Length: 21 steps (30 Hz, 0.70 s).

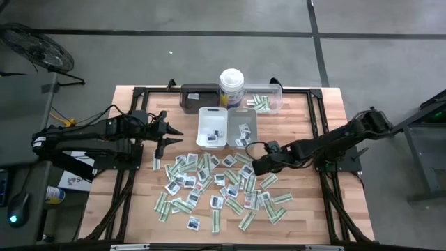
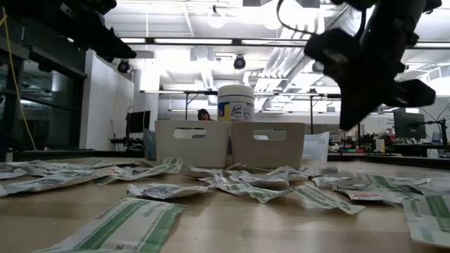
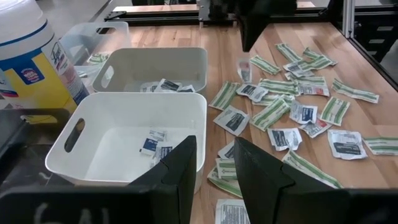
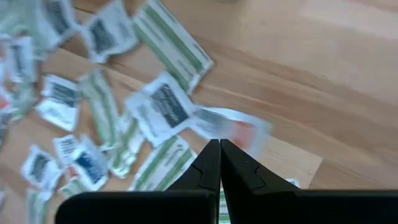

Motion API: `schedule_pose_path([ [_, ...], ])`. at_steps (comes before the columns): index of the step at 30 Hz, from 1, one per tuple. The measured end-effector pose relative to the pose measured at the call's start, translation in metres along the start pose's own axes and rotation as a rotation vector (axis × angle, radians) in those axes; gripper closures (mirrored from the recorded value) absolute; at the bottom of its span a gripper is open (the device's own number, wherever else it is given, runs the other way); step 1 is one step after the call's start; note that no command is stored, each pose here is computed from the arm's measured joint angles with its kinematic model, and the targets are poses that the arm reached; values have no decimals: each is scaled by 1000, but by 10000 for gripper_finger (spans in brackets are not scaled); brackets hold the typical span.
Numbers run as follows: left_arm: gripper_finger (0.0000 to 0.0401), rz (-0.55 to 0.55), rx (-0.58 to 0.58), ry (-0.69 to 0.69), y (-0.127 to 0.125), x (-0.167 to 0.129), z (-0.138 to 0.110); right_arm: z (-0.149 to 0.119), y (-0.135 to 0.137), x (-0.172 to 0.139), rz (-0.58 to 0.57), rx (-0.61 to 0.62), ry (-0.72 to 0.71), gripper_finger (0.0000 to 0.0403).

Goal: Pick & Place First Aid Supplies
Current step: Put the ointment into the black transparent bin

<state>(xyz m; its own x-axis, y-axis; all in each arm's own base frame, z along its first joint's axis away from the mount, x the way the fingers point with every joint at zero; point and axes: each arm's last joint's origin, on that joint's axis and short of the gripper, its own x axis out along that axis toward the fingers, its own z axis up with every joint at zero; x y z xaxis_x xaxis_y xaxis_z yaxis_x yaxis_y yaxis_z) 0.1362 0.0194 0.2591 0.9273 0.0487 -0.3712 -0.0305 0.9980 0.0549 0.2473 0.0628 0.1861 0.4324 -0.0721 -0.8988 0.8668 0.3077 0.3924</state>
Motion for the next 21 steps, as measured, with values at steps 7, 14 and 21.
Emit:
schedule_pose_path([
  [7,295,-1,0,0,0,0,0,5,1,-19,68,-60,-47,403],
  [14,295,3,-4,2,0,0,0,2,6,-9,88,-260,-14,395],
  [21,295,4,-7,2,0,0,0,-2,8,1,109,-695,67,304],
])
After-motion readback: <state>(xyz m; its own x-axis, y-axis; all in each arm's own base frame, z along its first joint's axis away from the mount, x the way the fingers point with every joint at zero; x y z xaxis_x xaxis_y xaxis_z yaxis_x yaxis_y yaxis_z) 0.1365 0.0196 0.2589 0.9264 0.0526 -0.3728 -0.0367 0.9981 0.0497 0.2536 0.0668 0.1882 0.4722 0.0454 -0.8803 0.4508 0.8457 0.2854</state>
